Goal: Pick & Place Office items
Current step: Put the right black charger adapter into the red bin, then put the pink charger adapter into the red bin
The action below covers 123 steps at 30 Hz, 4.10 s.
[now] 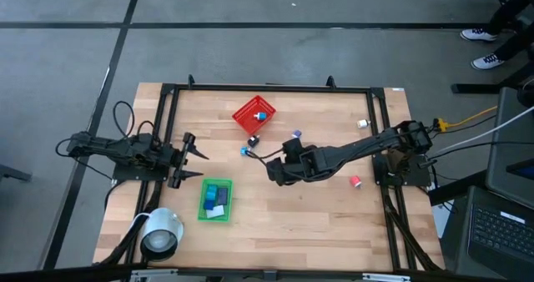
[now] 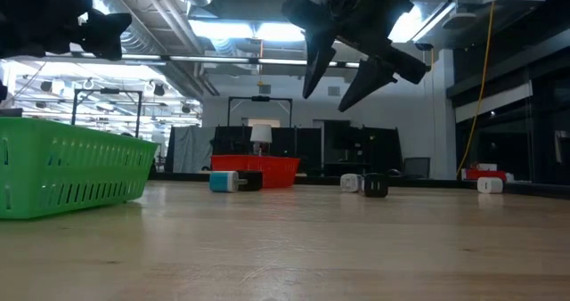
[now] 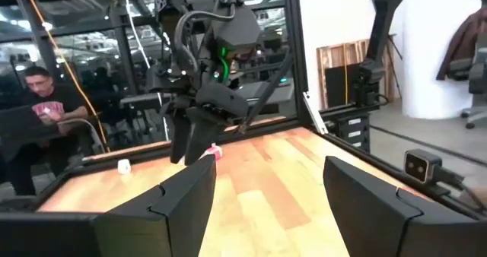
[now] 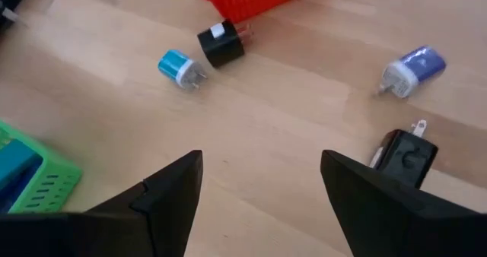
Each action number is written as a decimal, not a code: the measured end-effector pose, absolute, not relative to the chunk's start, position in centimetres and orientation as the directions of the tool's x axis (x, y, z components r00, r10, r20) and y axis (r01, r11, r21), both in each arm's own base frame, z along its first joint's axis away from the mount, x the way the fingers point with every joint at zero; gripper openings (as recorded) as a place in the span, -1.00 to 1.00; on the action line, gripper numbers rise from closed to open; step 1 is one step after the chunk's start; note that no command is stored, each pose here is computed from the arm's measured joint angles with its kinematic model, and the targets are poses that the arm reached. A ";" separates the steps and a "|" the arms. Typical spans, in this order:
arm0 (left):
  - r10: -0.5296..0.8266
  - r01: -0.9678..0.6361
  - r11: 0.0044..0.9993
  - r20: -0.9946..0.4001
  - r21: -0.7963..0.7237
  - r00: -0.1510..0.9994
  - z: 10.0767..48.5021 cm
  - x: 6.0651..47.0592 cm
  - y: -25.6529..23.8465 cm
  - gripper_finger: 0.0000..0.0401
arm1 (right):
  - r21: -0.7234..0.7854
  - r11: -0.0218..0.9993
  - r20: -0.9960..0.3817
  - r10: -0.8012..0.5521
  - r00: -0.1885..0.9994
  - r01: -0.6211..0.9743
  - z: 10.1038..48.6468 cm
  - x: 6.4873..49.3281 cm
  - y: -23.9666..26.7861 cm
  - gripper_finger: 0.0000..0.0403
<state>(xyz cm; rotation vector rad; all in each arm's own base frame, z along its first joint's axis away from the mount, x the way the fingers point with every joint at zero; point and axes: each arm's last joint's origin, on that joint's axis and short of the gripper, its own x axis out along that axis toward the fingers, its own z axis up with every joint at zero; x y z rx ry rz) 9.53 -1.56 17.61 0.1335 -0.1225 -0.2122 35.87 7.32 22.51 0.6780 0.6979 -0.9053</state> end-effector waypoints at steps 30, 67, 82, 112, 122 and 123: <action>-0.212 0.198 0.971 0.107 0.132 0.971 17.6 9.5 -1.5 0.19 | 0.008 0.100 -0.954 -0.298 0.037 0.995 12.9 34.1 -0.8 0.34; -0.214 0.199 0.971 0.107 0.132 0.971 17.6 9.5 -1.5 0.19 | 0.338 0.465 -0.668 -0.494 0.557 0.818 24.0 43.6 -7.9 -0.27; -0.214 0.199 0.971 0.107 0.133 0.971 17.6 9.5 -1.5 0.19 | 0.393 0.425 -0.685 -0.456 0.568 0.815 20.0 44.6 -13.5 0.31; -0.214 0.199 0.971 0.107 0.133 0.971 17.6 9.5 -1.5 0.19 | 0.049 0.528 -0.907 -0.332 0.259 0.848 22.3 43.1 -4.5 0.46; -0.213 0.199 0.971 0.107 0.133 0.971 17.6 9.5 -1.5 0.19 | -0.290 0.295 -0.920 -0.347 -0.181 0.910 22.1 38.7 -2.6 0.46; -0.213 0.199 0.971 0.107 0.133 0.971 17.6 9.5 -1.5 0.19 | -0.327 0.298 -0.912 -0.349 -0.216 0.897 22.2 38.3 -2.0 0.46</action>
